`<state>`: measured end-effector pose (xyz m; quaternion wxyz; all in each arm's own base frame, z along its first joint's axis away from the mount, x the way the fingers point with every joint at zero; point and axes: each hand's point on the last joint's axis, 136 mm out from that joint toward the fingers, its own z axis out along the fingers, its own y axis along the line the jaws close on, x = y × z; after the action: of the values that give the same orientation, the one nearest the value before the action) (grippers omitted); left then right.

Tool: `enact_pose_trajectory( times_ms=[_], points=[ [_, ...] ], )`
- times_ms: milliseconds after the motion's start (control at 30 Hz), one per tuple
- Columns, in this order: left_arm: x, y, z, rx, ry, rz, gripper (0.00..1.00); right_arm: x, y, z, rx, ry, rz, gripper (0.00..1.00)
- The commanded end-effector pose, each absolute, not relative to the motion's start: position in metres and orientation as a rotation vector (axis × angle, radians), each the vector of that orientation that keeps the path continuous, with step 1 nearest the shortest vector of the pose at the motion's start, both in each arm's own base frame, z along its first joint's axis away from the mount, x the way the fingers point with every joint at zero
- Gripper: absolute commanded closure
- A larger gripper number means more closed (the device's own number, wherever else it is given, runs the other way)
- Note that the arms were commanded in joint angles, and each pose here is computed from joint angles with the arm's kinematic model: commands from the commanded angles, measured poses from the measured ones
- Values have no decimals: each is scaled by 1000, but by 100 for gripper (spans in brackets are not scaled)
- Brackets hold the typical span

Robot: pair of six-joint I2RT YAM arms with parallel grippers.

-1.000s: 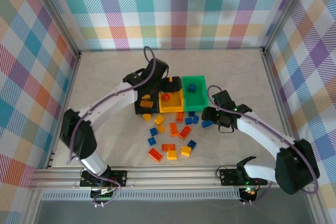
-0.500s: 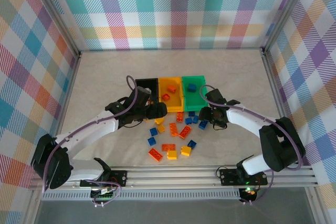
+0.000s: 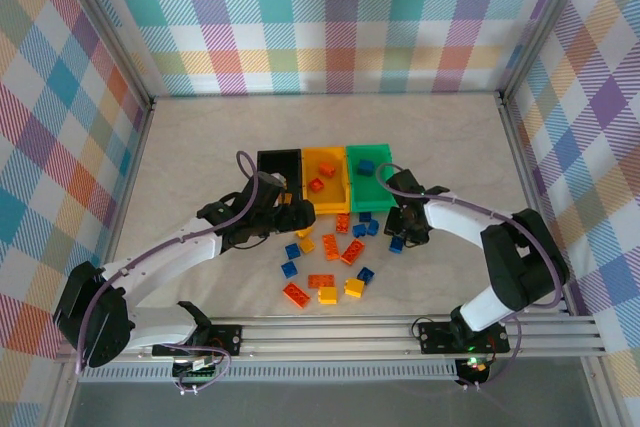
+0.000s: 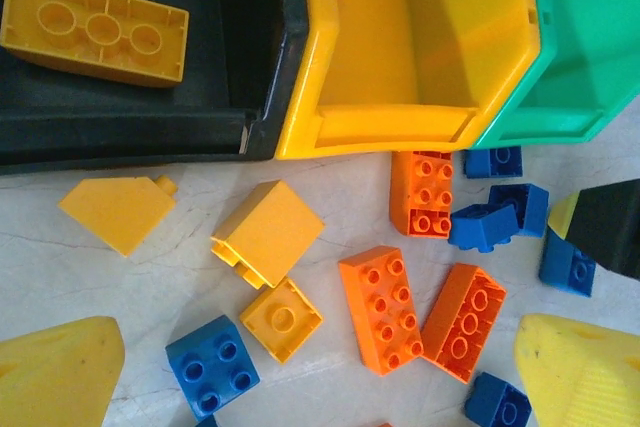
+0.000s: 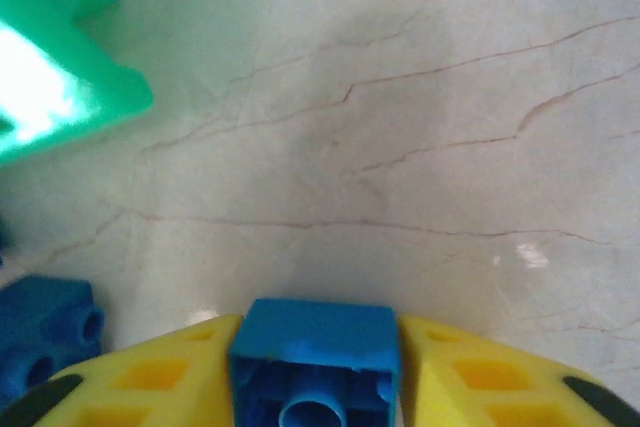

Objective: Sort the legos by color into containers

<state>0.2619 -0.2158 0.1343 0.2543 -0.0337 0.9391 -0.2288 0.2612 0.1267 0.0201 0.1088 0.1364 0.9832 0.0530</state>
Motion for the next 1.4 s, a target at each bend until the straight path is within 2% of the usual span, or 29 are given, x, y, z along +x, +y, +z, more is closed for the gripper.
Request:
enact_pose_trajectory(
  times_ms=[0,100,267,367,533,633,700,767,867,1033,1233,1367],
  points=[
    [263,-211,143,-100,2511,-617,0,255,128,37,335,2872,196,65],
    [261,-204,146,-82,2504,-582,0,265,136,68,253,2797,271,70],
    [253,-191,141,-69,2525,-533,0,300,158,129,123,2655,370,68],
    [247,-188,135,-72,2549,-525,0,334,172,143,85,2623,355,64],
    [239,-182,130,-80,2565,-517,0,391,179,139,108,2593,271,64],
    [235,-179,128,-79,2581,-505,0,415,176,132,121,2589,193,59],
    [233,-176,124,-73,2596,-486,0,424,178,128,123,2594,183,46],
    [231,-177,122,-53,2608,-490,0,430,185,131,107,2590,217,34],
    [228,-181,116,-4,2643,-478,3,432,193,148,79,2545,277,28],
    [216,-198,94,155,2720,-371,8,415,197,167,49,2498,322,26],
    [187,-215,52,292,2834,-262,12,390,189,154,70,2504,361,26],
    [174,-218,31,313,2889,-207,20,380,187,148,73,2506,378,26]
  ],
)
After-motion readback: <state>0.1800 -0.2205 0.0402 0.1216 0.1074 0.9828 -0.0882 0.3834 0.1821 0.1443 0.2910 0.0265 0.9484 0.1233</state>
